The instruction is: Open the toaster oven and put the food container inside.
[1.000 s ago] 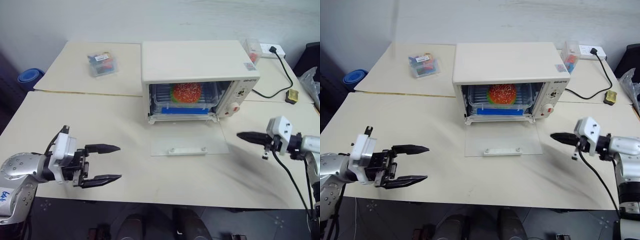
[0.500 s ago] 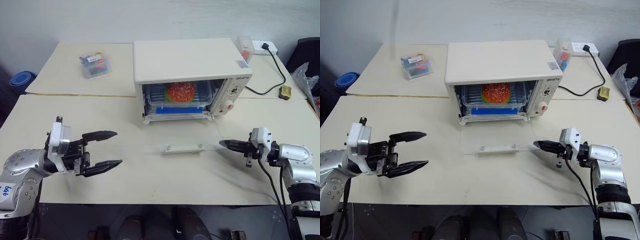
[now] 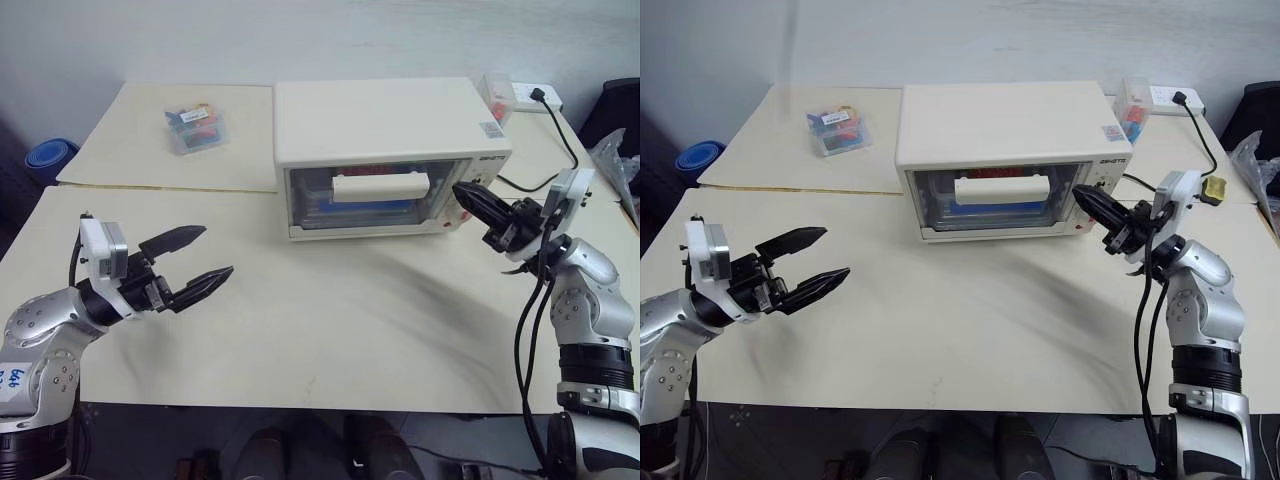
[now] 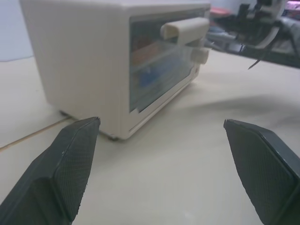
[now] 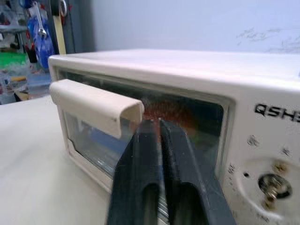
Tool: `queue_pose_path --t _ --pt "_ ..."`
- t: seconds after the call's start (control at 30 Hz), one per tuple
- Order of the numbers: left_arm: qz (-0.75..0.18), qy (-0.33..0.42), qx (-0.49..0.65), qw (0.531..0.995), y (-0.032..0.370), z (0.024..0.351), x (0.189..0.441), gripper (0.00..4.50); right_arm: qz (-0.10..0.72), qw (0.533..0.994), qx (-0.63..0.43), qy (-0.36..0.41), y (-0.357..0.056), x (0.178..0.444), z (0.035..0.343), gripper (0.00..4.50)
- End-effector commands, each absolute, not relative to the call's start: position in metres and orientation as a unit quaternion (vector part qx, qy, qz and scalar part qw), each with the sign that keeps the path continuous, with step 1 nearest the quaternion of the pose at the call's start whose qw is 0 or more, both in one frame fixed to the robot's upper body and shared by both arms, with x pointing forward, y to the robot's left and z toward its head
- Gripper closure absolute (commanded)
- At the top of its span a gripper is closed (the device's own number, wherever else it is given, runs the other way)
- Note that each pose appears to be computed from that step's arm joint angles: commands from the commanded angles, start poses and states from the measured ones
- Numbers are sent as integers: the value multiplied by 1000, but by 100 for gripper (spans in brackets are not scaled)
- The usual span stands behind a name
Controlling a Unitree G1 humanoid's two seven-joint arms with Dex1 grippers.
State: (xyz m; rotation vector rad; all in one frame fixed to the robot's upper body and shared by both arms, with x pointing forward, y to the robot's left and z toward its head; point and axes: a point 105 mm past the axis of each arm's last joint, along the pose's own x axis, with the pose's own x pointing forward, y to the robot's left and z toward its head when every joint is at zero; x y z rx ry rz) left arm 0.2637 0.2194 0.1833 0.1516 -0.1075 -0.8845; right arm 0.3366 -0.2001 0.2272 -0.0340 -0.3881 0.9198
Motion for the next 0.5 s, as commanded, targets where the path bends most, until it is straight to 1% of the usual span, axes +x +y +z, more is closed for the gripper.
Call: queue_pose_path --t 0.03,0.1,0.13,0.23,0.33,0.43,0.5 --pt "-407 -27 129 904 236 171 257 0 491 846 -100 -182 -193 319 224 299" --pt "-399 -9 154 904 243 161 252 0 518 828 -136 -165 -192 310 212 230" --pt "-394 1 163 905 248 155 249 0 536 816 -155 -148 -192 304 203 203" --pt "-371 14 183 910 259 144 244 0 573 785 -211 -106 -198 287 175 99" --pt "-360 12 191 913 262 140 243 0 576 781 -227 -86 -207 277 159 3" --pt "-344 7 196 918 261 137 244 0 567 790 -221 -72 -214 268 143 3" --pt "-339 8 194 921 261 136 243 0 559 798 -213 -73 -214 266 140 3"
